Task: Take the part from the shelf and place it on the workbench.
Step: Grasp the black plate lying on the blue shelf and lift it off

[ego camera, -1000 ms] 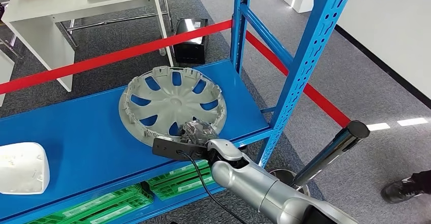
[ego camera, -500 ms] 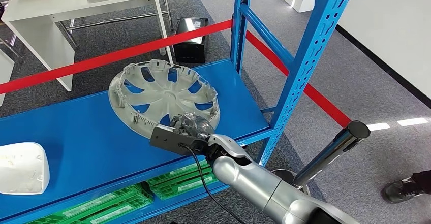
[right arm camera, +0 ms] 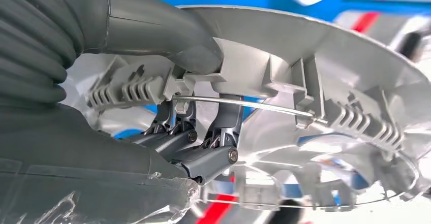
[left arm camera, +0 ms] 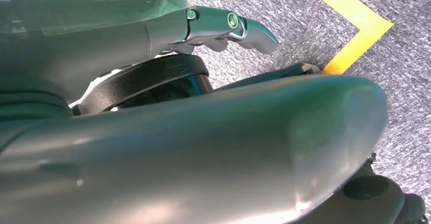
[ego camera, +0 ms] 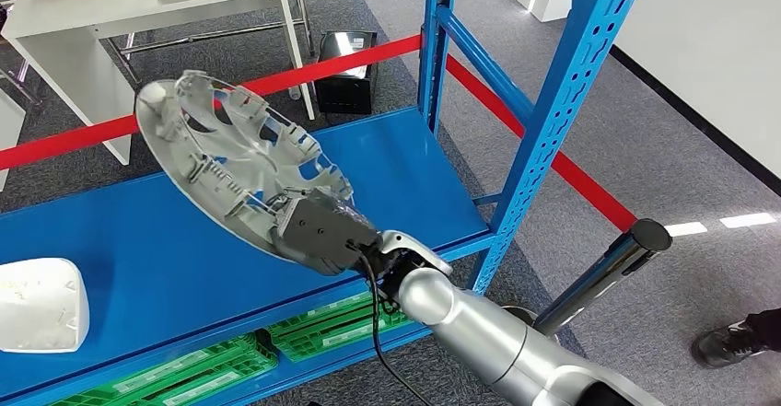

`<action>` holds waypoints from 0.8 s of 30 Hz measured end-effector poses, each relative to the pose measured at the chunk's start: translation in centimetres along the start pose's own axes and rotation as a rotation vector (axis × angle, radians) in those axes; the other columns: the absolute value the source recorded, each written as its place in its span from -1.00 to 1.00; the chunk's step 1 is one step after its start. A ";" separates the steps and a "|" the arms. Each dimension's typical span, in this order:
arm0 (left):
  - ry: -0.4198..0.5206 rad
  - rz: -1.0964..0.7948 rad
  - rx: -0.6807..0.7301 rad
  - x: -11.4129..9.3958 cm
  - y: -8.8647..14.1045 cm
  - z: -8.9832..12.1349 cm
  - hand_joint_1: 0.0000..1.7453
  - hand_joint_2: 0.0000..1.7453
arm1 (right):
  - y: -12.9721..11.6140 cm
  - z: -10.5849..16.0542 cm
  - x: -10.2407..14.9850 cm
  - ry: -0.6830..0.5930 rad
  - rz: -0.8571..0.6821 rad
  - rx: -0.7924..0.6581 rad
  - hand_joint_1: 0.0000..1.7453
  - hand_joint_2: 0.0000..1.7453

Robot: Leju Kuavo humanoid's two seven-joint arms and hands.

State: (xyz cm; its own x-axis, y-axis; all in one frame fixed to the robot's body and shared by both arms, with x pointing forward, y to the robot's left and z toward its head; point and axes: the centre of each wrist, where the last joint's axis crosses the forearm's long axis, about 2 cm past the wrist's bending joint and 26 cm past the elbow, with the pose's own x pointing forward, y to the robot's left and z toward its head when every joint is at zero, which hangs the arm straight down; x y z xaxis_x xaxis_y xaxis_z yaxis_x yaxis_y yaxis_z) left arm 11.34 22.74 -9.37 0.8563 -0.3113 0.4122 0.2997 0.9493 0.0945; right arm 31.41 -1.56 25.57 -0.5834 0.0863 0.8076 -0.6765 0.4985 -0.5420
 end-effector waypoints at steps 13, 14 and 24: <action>-0.046 0.002 0.005 -0.7 0.0 0.1 -1.00 -1.00 | -0.4 0.9 5.1 -0.319 -0.377 0.169 1.00 1.00; -0.047 0.002 0.005 -0.7 0.0 0.1 -1.00 -1.00 | -0.4 1.0 5.4 -0.336 -0.398 0.184 1.00 1.00; -0.060 0.008 -0.007 -0.2 -0.8 0.1 -1.00 -1.00 | -0.1 2.4 7.3 -0.485 -0.651 0.351 1.00 1.00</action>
State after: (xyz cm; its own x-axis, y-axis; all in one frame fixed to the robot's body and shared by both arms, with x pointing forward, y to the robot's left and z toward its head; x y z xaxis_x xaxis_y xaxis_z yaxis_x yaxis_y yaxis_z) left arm 10.91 22.05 -9.39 0.8318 -0.3003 0.4668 0.2959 0.9514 0.0848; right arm 26.20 -3.09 30.94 -0.1067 -0.5373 0.8366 -0.9934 0.0212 -0.1131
